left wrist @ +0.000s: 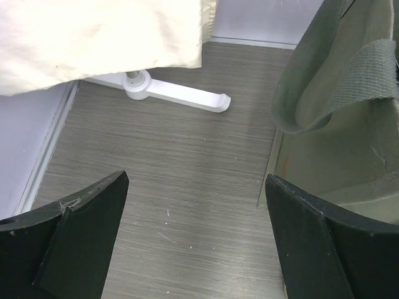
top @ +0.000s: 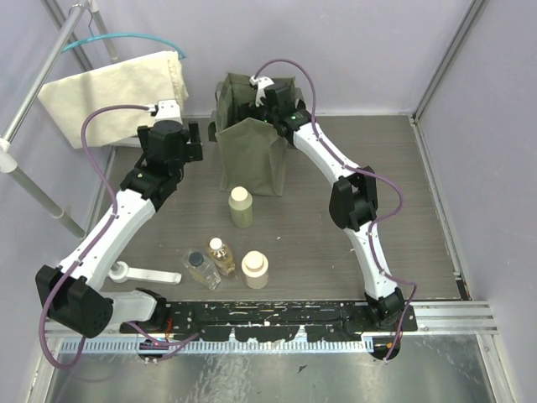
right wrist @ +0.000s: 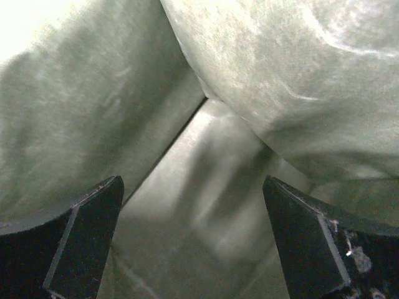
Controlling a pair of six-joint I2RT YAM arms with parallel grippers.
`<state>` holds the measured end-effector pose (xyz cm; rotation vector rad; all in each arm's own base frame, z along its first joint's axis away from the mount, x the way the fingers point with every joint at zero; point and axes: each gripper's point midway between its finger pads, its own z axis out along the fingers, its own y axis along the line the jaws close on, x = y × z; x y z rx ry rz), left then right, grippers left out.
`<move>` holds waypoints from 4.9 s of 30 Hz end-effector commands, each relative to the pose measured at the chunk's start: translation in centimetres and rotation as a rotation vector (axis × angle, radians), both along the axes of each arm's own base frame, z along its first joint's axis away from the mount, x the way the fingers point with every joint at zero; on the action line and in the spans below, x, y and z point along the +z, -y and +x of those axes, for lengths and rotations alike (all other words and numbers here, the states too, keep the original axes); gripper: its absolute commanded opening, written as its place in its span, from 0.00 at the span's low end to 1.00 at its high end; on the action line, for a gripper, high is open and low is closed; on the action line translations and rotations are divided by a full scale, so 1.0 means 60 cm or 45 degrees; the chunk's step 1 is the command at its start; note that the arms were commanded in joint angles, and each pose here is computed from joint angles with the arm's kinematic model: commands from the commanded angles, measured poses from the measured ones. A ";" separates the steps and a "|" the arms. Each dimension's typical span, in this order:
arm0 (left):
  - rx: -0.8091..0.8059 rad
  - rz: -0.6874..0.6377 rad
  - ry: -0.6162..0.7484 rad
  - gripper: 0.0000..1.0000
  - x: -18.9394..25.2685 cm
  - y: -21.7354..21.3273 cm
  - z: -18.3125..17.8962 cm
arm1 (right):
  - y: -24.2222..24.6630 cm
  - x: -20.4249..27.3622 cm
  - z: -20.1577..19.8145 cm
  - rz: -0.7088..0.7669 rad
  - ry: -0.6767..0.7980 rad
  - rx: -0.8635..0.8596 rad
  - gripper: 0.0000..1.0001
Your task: Place the personal care products into the canvas bag
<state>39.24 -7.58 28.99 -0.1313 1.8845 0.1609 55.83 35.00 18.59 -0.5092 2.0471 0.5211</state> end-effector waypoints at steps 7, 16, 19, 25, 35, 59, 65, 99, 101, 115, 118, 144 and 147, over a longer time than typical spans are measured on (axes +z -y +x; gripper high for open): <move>-0.051 -0.048 0.054 0.98 0.019 0.009 -0.009 | 0.081 -0.044 -0.060 -0.324 -0.162 -0.061 1.00; -0.141 -0.080 0.073 0.98 0.019 0.035 0.004 | 0.175 -0.082 -0.183 -0.583 -0.480 -0.124 1.00; -0.173 -0.080 0.038 0.98 0.001 0.049 0.017 | 0.224 -0.072 -0.216 -0.717 -0.542 -0.203 1.00; -0.215 -0.120 0.043 0.98 -0.001 0.068 0.029 | 0.282 -0.074 -0.310 -0.775 -0.685 -0.295 1.00; -0.241 -0.145 0.014 0.98 0.006 0.088 0.032 | 0.360 -0.062 -0.418 -0.766 -0.689 -0.450 1.00; -0.547 -0.141 -0.333 0.98 -0.067 0.197 -0.075 | 0.382 0.308 -0.328 -0.497 -0.036 -0.672 1.00; -0.735 -0.154 -0.529 0.98 -0.093 0.229 -0.116 | 0.408 0.335 -0.295 -0.488 0.057 -0.780 1.00; -0.918 -0.019 -1.197 0.99 -0.276 0.274 -0.153 | 0.485 0.268 -0.264 -0.378 -0.114 -0.834 1.00; -0.921 -0.005 -1.229 1.00 -0.279 0.276 -0.150 | 0.487 0.266 -0.265 -0.385 -0.116 -0.842 1.00; -0.907 0.029 -1.407 0.70 -0.311 0.257 -0.184 | 0.498 0.254 -0.266 -0.417 -0.135 -0.860 1.00; -0.898 0.035 -1.401 0.58 -0.317 0.256 -0.181 | 0.496 0.250 -0.263 -0.422 -0.140 -0.854 1.00; -0.797 -0.137 -0.660 0.00 0.061 0.229 -0.100 | 0.490 0.227 -0.240 -0.457 -0.173 -0.806 1.00; -0.797 -0.156 -0.517 0.00 0.118 0.226 -0.095 | 0.487 0.225 -0.236 -0.456 -0.177 -0.796 1.00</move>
